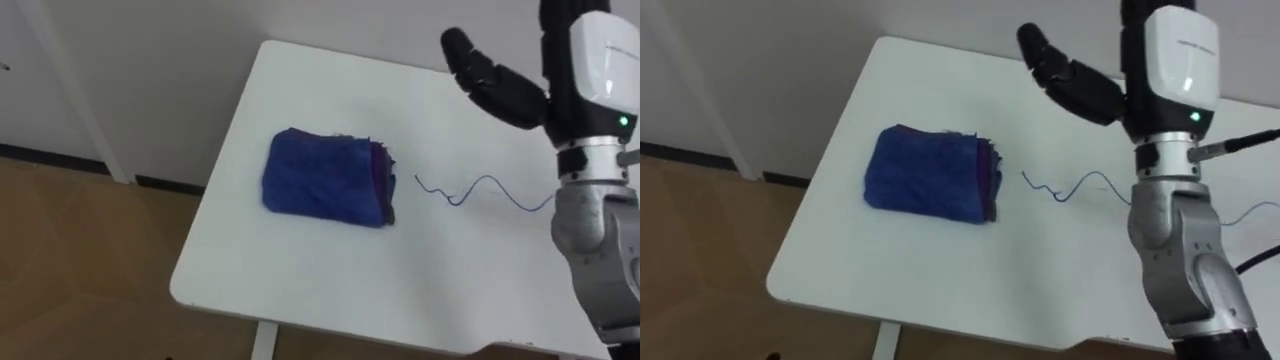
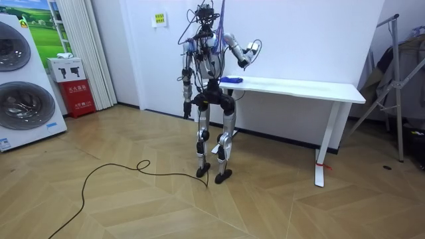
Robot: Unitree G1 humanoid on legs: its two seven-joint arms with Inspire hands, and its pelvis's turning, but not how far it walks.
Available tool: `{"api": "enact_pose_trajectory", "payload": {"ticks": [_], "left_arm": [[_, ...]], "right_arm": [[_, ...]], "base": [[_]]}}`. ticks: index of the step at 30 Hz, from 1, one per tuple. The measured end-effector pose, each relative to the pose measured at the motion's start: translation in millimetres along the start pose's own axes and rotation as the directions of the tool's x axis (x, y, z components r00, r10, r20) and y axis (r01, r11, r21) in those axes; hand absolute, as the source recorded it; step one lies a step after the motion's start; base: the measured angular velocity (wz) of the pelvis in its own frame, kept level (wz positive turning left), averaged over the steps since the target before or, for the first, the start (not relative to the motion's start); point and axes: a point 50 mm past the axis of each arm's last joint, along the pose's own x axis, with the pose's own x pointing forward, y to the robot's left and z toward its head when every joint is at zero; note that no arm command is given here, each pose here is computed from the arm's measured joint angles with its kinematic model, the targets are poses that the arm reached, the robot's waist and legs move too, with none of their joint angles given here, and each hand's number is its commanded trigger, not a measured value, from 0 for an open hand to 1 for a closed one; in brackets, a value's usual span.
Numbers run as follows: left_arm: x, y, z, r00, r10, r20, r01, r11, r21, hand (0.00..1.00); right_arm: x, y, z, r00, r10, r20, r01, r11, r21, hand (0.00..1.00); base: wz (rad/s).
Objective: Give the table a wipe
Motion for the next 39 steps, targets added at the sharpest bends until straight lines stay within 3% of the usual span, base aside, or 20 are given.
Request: {"api": "enact_pose_trajectory", "payload": {"ticks": [8,16,26,28,30,35,39], "left_arm": [[2.1,0.6,10,0.999,-0.021,0.031,0.020,0.999,0.044,0.00],[4.3,-2.1,28,0.996,-0.034,0.082,0.029,0.998,0.062,0.00],[4.9,5.8,26,0.995,-0.005,0.101,-0.002,0.997,0.072,0.00],[6.1,3.9,42,0.989,-0.020,0.149,0.006,0.996,0.092,0.00],[6.2,2.0,47,0.985,-0.031,0.172,0.012,0.994,0.111,0.00],[5.2,-0.1,27,0.994,-0.039,0.098,0.030,0.995,0.095,0.00],[5.3,-4.6,30,0.993,-0.054,0.100,0.045,0.995,0.087,0.00]], "right_arm": [[-9,30,28,0.984,0.148,0.100,-0.142,0.987,-0.068,0.00],[-35,81,21,0.908,0.413,0.073,-0.396,0.901,-0.178,0.00],[-55,102,29,0.852,0.508,0.126,-0.478,0.853,-0.209,0.00],[-74,112,14,0.823,0.567,0.037,-0.551,0.812,-0.194,0.00],[-78,117,7,0.805,0.594,0.002,-0.582,0.789,-0.198,0.00],[-71,113,20,0.815,0.575,0.066,-0.546,0.802,-0.243,0.00],[-76,117,11,0.795,0.606,0.010,-0.582,0.769,-0.266,0.00]], "base": [[0.10],[0.09],[-0.19],[0.95],[0.28],[-0.13],[0.14]]}}
